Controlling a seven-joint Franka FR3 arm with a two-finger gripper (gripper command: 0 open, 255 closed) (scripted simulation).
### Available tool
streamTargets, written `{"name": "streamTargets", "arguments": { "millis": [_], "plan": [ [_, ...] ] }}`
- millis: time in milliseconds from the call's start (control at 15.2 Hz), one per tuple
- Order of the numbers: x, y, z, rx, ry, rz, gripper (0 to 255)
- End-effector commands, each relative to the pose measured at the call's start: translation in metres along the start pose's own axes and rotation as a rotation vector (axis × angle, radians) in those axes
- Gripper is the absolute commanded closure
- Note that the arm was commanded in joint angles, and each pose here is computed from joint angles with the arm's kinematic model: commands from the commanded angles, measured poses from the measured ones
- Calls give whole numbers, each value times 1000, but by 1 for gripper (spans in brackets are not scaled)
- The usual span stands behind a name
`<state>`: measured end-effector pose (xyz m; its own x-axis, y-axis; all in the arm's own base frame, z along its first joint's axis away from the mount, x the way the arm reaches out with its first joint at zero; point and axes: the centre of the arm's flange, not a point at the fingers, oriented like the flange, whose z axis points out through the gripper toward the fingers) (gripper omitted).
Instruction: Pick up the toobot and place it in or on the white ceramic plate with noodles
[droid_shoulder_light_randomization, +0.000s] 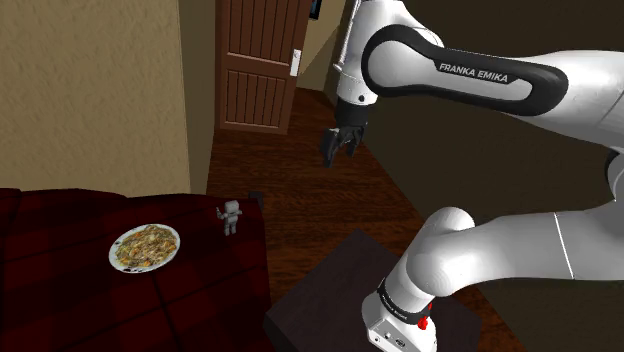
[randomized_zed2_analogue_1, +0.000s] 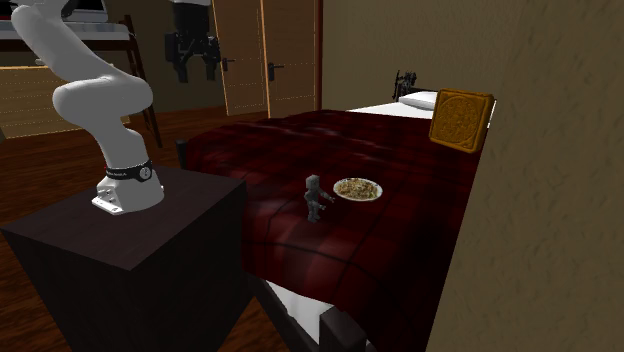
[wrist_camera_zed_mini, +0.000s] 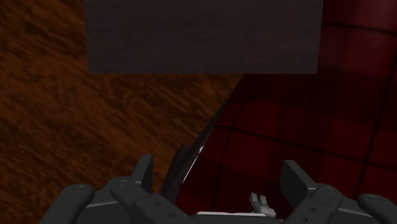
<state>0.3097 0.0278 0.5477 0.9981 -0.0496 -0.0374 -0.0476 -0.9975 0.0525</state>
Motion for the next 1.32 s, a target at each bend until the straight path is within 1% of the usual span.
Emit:
{"name": "streamTargets", "arguments": {
  "millis": [0, 1254],
  "plan": [
    [0, 0, 0, 0, 0, 0, 0],
    [176, -61, 167, 31, -8, 45, 0]
  ]
}}
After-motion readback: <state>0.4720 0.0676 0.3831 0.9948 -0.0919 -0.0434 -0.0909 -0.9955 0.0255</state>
